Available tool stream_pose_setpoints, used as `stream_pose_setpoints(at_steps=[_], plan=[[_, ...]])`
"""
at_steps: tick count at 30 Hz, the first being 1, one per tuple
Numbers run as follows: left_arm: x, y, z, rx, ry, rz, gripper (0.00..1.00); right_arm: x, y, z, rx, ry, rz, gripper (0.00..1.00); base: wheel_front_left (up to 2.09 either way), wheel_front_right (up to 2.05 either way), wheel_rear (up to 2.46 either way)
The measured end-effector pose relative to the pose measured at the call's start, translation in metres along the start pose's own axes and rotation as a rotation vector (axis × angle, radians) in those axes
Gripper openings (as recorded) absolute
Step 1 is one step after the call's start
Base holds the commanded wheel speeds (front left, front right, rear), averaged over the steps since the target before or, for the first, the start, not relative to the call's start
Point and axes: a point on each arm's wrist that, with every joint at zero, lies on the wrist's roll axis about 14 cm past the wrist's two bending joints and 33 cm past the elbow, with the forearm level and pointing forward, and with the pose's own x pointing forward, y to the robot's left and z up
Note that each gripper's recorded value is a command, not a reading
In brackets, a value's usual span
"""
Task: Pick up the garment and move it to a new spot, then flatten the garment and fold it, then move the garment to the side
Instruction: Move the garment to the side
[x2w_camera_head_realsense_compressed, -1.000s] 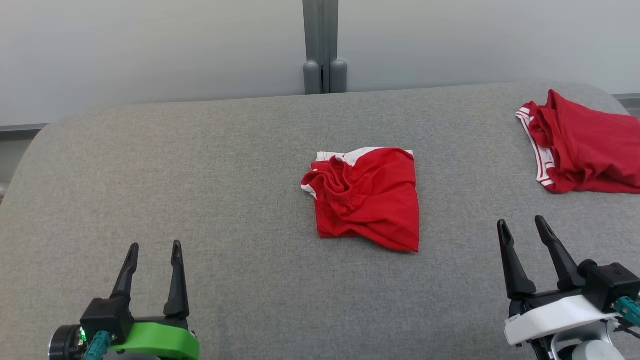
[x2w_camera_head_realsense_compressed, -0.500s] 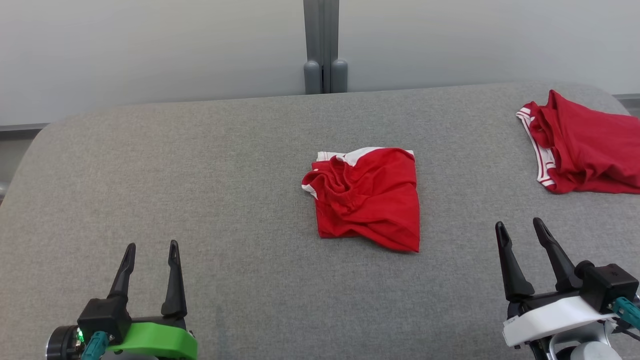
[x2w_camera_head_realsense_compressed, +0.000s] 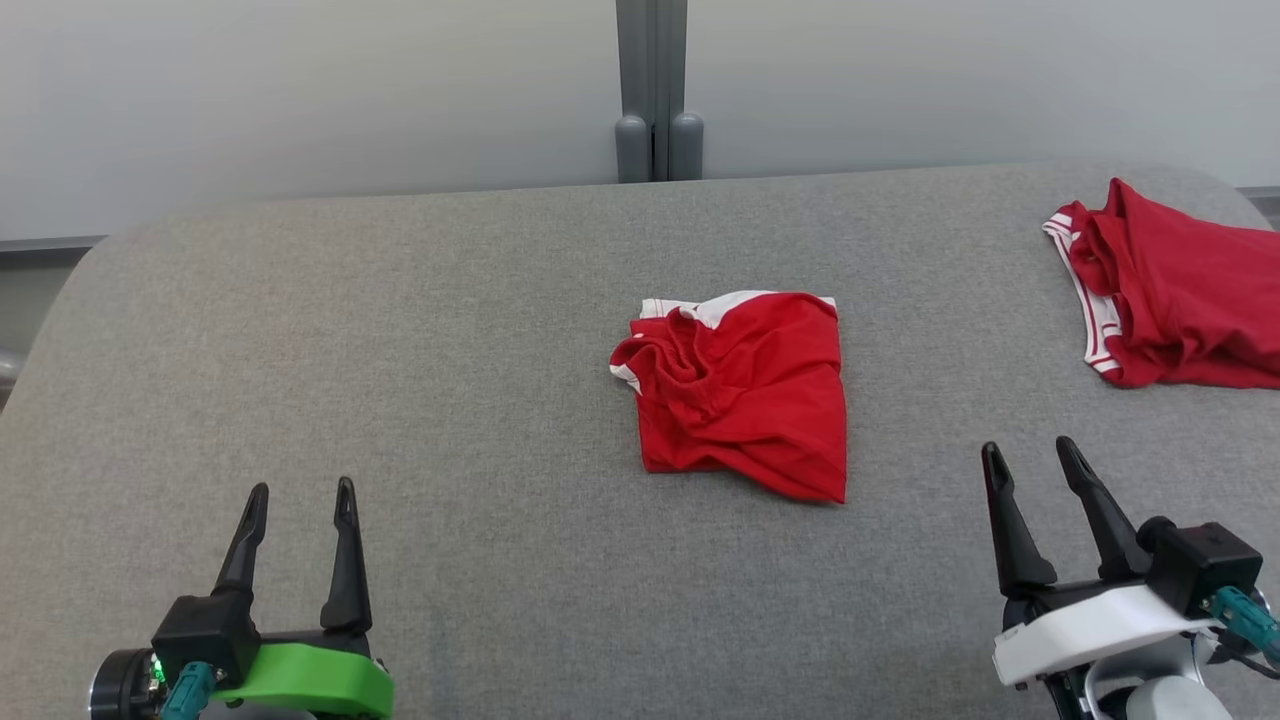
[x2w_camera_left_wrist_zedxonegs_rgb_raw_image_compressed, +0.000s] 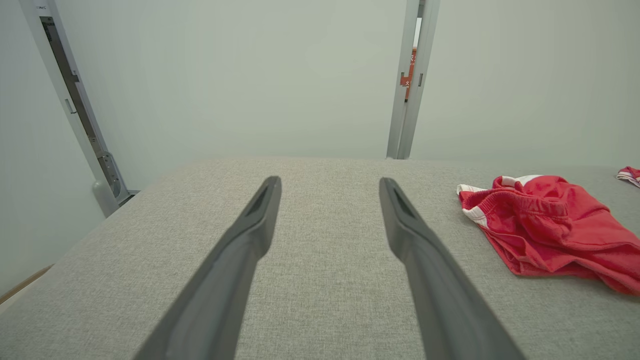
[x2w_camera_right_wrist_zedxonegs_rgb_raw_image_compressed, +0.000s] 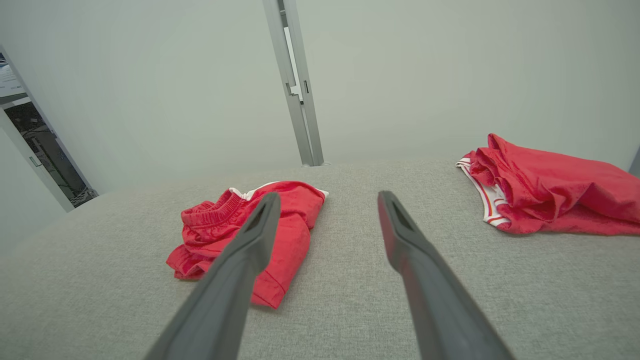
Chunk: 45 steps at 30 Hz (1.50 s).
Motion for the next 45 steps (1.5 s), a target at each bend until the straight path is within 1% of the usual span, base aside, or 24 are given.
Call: stream_pose_setpoints(at_steps=[3, 6, 12, 17, 22, 26, 30, 34, 37, 40, 41, 42, 45], plan=[[0.000, 0.000, -0.003, 0.000, 0.008, 0.000, 1.00, 0.012, 0.004, 0.002, -0.003, -0.009, 0.015, 1.00, 0.00, 0.00, 0.00], [0.002, -0.002, -0.005, 0.000, 0.016, -0.004, 1.00, 0.030, 0.015, 0.006, -0.008, -0.022, 0.055, 1.00, 0.00, 0.00, 0.00], [0.011, -0.002, -0.005, 0.002, 0.014, -0.005, 1.00, 0.076, 0.031, 0.011, -0.046, -0.008, 0.128, 1.00, 0.00, 0.00, 0.00], [0.016, -0.003, -0.010, -0.013, 0.028, 0.005, 1.00, 0.115, 0.039, 0.002, -0.083, 0.047, 0.165, 1.00, 0.00, 0.00, 0.00], [0.021, -0.001, -0.016, -0.018, 0.043, 0.022, 1.00, 0.139, 0.035, -0.033, -0.099, 0.162, 0.161, 1.00, 0.00, 0.00, 0.00], [0.023, 0.003, -0.022, -0.017, 0.063, 0.041, 1.00, 0.147, 0.030, -0.069, -0.087, 0.267, 0.145, 1.00, 0.00, 0.00, 0.00], [0.026, 0.006, -0.028, -0.016, 0.079, 0.054, 1.00, 0.147, 0.025, -0.104, -0.063, 0.355, 0.125, 1.00, 0.00, 0.00, 0.00], [0.029, 0.008, -0.034, -0.012, 0.096, 0.066, 1.00, 0.139, 0.032, -0.140, -0.025, 0.442, 0.121, 1.00, 0.00, 0.00, 0.00], [0.030, 0.009, -0.038, -0.011, 0.107, 0.071, 1.00, 0.134, 0.031, -0.158, -0.014, 0.486, 0.114, 1.00, 0.00, 0.00, 0.00], [0.031, 0.010, -0.039, -0.008, 0.111, 0.072, 1.00, 0.133, 0.038, -0.168, 0.019, 0.501, 0.113, 1.00, 0.00, 0.00, 0.00], [0.032, 0.010, -0.039, -0.007, 0.110, 0.073, 1.00, 0.132, 0.041, -0.170, 0.031, 0.506, 0.114, 0.57, 0.00, 0.00, 0.00], [0.032, 0.010, -0.040, -0.007, 0.111, 0.073, 1.00, 0.131, 0.044, -0.171, 0.047, 0.504, 0.112, 0.00, 0.00, 0.00, 0.00], [0.032, 0.008, -0.040, -0.008, 0.113, 0.069, 1.00, 0.130, 0.046, -0.171, 0.056, 0.499, 0.117, 0.00, 0.00, 0.00, 0.00]])
